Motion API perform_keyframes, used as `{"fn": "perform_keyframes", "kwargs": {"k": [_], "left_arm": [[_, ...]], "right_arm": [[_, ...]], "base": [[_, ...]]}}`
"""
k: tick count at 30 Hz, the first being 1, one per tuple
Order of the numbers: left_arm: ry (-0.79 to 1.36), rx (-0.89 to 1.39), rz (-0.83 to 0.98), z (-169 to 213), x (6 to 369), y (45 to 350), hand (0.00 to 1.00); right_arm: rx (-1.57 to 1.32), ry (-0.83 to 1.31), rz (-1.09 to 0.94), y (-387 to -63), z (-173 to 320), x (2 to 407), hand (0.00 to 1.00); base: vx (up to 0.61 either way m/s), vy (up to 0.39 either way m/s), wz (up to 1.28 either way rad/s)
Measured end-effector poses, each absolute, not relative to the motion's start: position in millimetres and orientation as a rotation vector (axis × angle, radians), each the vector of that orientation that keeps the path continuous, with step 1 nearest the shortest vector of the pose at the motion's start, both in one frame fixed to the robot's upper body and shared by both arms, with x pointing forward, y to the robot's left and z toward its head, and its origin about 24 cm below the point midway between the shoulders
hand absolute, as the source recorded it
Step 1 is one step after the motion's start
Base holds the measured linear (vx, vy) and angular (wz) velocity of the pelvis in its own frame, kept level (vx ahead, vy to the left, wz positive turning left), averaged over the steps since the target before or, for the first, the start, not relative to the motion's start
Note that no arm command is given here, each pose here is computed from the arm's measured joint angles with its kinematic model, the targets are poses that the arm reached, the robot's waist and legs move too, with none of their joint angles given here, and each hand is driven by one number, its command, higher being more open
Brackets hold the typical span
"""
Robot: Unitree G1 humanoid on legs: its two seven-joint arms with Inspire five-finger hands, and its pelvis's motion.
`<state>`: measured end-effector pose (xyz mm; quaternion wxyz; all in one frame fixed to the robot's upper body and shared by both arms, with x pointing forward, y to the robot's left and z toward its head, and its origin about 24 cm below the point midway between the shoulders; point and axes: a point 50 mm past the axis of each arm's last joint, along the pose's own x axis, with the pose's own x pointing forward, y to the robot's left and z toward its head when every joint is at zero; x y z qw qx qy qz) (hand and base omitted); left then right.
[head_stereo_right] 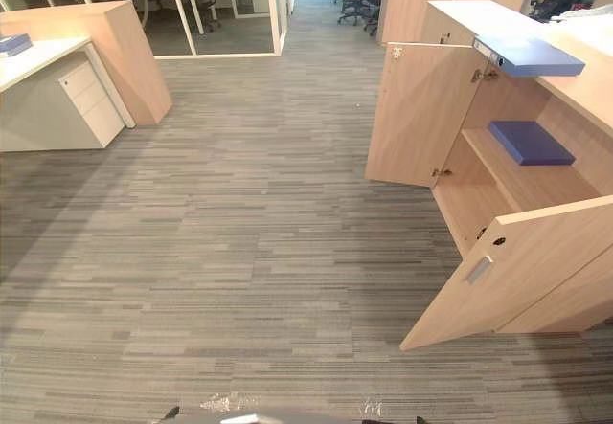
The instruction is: Walk over to the cabinet, pick up the folder, carry it to the office cabinet, place the folder inside the office cabinet, then close the office cabinet door
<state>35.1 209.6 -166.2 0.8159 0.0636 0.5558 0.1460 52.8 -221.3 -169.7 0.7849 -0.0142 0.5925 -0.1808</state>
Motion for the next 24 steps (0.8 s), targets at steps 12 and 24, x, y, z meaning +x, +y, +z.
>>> {"fn": "perform_keyframes", "kwargs": {"k": [12,24], "left_arm": [[1.178,0.047,0.324,-166,38,211,1.00],[1.012,-0.035,0.413,-156,70,211,1.00]], "right_arm": [[0.048,1.208,-0.352,-198,-169,85,1.00],[0.071,1.177,-0.398,-204,-166,95,1.00]], "base": [[-0.01,0.016,-0.01],[-0.05,0.044,0.07]]}}
